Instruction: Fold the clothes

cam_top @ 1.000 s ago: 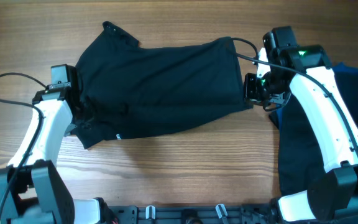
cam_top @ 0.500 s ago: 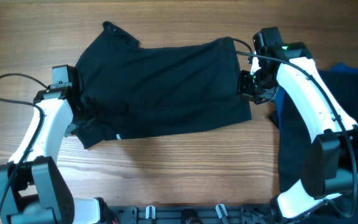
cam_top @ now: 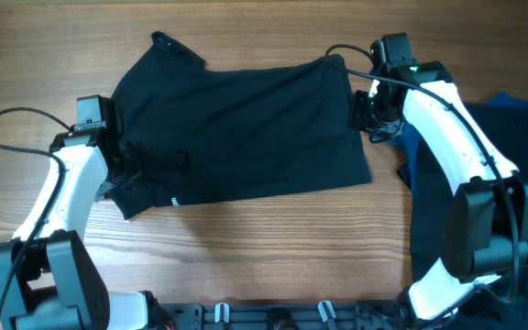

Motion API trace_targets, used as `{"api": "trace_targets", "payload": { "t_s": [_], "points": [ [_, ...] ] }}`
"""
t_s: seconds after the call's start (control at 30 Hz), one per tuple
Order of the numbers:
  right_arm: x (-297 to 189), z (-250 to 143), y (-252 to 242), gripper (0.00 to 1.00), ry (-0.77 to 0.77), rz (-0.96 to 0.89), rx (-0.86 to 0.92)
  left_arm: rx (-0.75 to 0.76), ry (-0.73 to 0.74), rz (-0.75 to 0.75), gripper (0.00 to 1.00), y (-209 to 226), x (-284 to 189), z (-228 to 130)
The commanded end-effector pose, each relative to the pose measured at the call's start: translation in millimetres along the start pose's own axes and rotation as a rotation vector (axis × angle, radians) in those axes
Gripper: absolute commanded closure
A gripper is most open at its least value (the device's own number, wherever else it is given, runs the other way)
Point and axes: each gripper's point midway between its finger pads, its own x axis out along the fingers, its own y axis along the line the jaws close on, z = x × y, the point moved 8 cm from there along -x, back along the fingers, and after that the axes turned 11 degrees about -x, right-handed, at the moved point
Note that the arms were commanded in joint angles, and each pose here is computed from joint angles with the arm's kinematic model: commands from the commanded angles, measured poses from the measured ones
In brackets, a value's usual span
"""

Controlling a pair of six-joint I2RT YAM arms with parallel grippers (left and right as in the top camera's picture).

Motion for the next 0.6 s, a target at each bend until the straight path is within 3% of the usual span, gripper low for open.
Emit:
{"api": "trace_targets", "payload": {
  "t_s": [0.0, 0.13, 0.23, 0.33, 0.5, 0.53, 0.57],
  "points": [
    [6.7, -2.4, -1.4, 0.54, 0.031, 0.018, -0.050, 0.015, 0.012, -0.015, 0.08, -1.2, -14.0, 3.8],
    [18.4, -7.9, 10.3, 0.66, 0.040, 0.108, -0.122, 0.130, -0.027, -0.151, 0.04, -15.8, -48.4, 15.9],
    [39.6, -16.5, 6.1, 0.74, 0.065, 0.103, -0.054, 0.143, -0.019, -0.179, 0.00, -21.2, -44.2, 17.2],
    [65.9, -28.1, 1.8, 0.80, 0.112, 0.094, -0.035, 0.266, 0.074, -0.250, 0.02, -37.4, -27.5, 7.9],
    [74.1, -24.3, 2.0, 0.83, 0.097, 0.097, -0.036, 0.274, 0.166, -0.200, 0.11, -42.6, 6.4, 3.0],
    [74.2, -22.9, 2.5, 0.83, 0.088, 0.099, -0.037, 0.274, 0.171, -0.198, 0.16, -44.3, 12.5, 3.9],
    [74.3, -22.0, 2.7, 0.83, 0.083, 0.100, -0.036, 0.273, 0.175, -0.196, 0.27, -46.9, 22.0, 5.5]
  ]
}}
